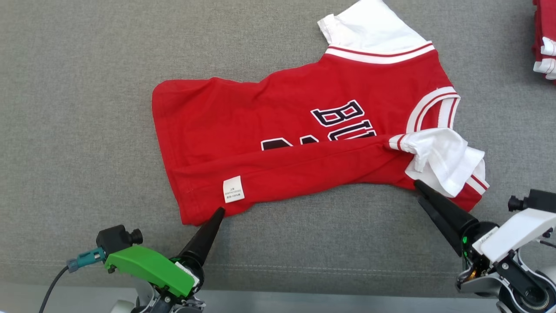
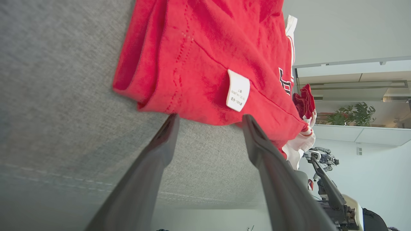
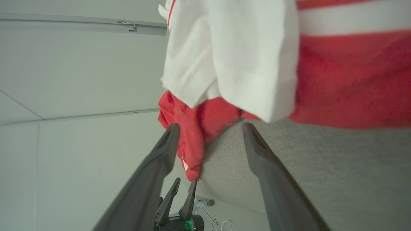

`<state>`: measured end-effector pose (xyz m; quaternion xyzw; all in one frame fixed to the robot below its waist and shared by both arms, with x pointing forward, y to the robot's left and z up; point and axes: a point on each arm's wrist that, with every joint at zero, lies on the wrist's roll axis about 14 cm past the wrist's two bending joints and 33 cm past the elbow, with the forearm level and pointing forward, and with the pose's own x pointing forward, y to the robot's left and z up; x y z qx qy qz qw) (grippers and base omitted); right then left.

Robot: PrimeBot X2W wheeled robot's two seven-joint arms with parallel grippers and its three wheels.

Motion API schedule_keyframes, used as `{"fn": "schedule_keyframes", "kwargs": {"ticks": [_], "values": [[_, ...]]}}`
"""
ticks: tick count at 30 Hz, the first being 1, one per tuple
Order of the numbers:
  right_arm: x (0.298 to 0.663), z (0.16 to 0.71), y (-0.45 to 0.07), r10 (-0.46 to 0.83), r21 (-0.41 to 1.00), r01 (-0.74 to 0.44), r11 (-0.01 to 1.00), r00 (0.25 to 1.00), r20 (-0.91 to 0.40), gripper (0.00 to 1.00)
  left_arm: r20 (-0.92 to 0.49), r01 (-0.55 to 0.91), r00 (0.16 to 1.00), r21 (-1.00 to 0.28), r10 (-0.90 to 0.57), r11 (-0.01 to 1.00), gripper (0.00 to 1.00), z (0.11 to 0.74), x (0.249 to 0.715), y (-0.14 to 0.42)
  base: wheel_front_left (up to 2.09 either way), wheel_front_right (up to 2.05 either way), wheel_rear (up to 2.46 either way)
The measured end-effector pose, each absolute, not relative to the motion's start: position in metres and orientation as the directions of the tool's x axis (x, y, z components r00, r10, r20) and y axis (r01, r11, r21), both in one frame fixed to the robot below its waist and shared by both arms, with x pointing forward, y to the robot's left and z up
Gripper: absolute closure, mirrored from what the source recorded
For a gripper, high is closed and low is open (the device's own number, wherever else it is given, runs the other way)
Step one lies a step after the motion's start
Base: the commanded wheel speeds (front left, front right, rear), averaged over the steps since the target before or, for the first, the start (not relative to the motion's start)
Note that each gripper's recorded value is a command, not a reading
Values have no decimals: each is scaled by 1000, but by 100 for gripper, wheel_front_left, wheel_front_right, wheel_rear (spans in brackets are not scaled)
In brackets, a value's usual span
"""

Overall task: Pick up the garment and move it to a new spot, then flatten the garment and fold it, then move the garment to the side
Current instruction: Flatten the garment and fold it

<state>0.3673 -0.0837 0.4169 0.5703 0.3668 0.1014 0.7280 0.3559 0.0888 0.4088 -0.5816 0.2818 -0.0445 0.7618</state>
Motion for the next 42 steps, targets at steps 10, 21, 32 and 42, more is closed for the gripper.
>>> {"fn": "schedule_keyframes", "kwargs": {"ticks": [10, 21, 32, 42], "values": [[359, 395, -104, 450, 876, 394, 276, 753, -480, 0, -420, -305, 821, -895, -387, 326, 0, 391, 359, 88, 0, 0, 0], [358, 376, -97, 433, 855, 472, 214, 739, -516, 0, -415, -299, 826, -897, -381, 326, 0, 385, 375, 89, 0, 0, 0], [349, 373, -80, 458, 847, 510, 148, 724, -516, 0, -410, -300, 831, -899, -376, 319, 0, 381, 378, 90, 0, 0, 0], [367, 366, -111, 335, 846, 513, 145, 779, -530, 0, -402, -286, 834, -901, -378, 326, 0, 378, 384, 89, 0, 0, 0]]}}
